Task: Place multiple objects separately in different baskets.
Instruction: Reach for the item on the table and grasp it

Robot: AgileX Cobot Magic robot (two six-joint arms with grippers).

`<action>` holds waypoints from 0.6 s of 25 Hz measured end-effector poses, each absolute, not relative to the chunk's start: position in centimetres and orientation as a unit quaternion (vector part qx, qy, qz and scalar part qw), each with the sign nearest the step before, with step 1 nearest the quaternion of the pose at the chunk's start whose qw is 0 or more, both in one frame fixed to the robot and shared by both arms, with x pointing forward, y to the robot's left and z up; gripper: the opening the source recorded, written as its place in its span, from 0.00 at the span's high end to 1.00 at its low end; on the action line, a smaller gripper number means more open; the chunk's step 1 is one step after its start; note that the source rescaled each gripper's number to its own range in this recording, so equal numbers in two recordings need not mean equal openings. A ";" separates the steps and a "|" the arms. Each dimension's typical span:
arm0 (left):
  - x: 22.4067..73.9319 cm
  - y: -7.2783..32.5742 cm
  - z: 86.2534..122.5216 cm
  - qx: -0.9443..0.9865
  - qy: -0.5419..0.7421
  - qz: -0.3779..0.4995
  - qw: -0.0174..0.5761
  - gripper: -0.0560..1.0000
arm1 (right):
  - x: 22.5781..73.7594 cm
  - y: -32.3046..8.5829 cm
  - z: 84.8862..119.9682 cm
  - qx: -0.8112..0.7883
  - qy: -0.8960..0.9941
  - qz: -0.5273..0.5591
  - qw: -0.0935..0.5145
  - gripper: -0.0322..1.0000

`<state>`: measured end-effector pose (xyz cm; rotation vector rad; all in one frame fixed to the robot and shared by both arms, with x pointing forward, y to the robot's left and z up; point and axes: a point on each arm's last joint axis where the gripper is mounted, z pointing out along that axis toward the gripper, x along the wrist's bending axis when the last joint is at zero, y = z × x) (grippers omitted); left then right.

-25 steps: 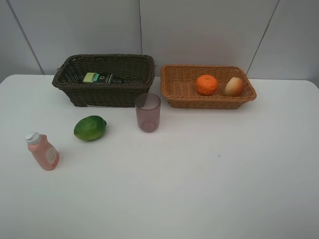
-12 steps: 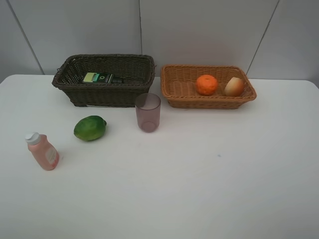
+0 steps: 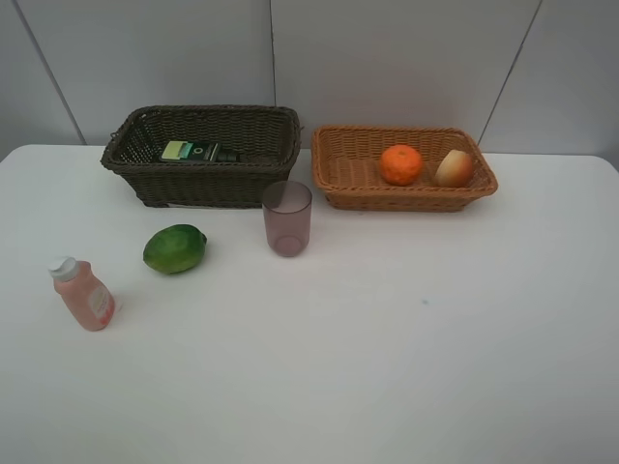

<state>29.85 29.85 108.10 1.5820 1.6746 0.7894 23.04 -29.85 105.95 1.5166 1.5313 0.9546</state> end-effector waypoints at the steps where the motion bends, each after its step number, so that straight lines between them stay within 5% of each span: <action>1: 30.8 29.8 108.1 0.613 0.650 0.293 0.340 0.00 | 23.0 -29.9 105.9 0.595 0.600 0.374 0.382 0.03; 15: 42.7 30.0 101.6 0.675 0.697 0.152 0.189 0.00 | 23.0 -29.9 105.9 0.595 0.600 0.374 0.382 0.03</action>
